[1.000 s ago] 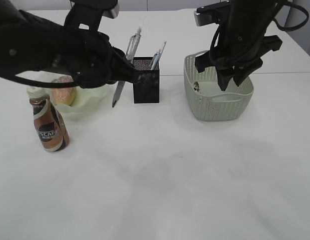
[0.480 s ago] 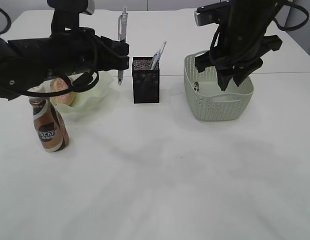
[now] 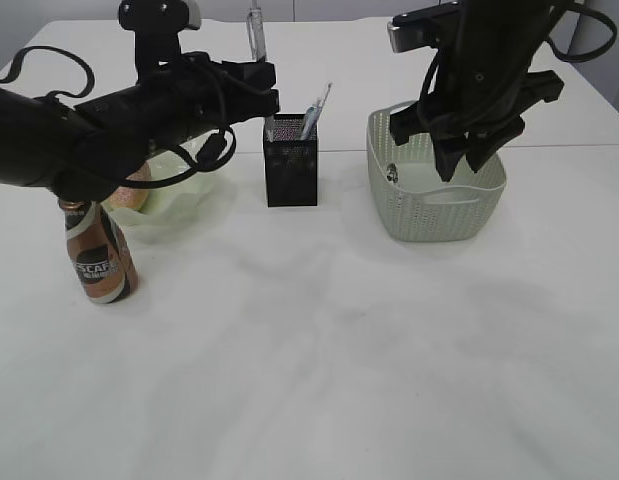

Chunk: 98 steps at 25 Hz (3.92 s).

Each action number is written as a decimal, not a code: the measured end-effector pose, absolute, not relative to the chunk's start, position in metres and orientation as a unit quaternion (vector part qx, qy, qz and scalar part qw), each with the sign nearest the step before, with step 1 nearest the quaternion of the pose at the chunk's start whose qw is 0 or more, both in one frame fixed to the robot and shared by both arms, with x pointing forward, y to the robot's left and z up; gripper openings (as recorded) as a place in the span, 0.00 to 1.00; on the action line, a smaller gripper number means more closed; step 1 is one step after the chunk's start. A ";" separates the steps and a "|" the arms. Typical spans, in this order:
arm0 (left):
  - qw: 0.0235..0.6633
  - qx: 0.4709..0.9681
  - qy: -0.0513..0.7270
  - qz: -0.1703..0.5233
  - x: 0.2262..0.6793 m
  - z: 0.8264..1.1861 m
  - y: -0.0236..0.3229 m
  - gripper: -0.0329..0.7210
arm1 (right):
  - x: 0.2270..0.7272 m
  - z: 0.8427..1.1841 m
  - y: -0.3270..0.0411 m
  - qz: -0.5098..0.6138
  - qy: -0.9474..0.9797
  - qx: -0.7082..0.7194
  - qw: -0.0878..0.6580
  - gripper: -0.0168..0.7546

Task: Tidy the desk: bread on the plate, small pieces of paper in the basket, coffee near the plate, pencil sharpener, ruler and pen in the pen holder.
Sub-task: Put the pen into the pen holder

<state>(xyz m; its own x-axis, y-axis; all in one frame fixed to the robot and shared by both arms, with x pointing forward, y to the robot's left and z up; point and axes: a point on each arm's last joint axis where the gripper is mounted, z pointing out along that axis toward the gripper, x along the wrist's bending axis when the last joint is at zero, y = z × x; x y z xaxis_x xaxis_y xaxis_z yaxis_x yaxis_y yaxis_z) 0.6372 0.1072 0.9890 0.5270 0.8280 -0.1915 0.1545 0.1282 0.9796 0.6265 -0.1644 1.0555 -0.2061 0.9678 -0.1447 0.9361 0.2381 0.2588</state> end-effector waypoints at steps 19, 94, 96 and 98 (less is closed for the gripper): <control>0.633 0.600 0.395 0.289 0.700 0.984 0.081 0.13 | 0.627 1.056 -0.165 0.056 0.776 0.613 0.141 0.39; 0.532 0.668 0.429 0.293 0.730 0.936 0.085 0.21 | 0.627 1.056 -0.165 0.055 0.779 0.608 0.141 0.39; 0.534 0.664 0.439 0.286 0.730 0.935 0.085 0.27 | 0.627 1.056 -0.165 0.055 0.779 0.608 0.141 0.39; 0.536 0.659 0.447 0.279 0.730 0.935 0.085 0.39 | 0.627 1.056 -0.165 0.055 0.779 0.608 0.141 0.39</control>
<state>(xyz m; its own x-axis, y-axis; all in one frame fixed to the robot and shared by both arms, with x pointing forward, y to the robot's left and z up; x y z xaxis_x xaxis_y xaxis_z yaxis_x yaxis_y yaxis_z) 0.7302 0.0850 0.9352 0.4444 0.8889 -0.1109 0.2896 -0.0254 0.9568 0.6266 -0.1648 1.0555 -0.2208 0.9632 -0.1534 0.9323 0.2547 0.2570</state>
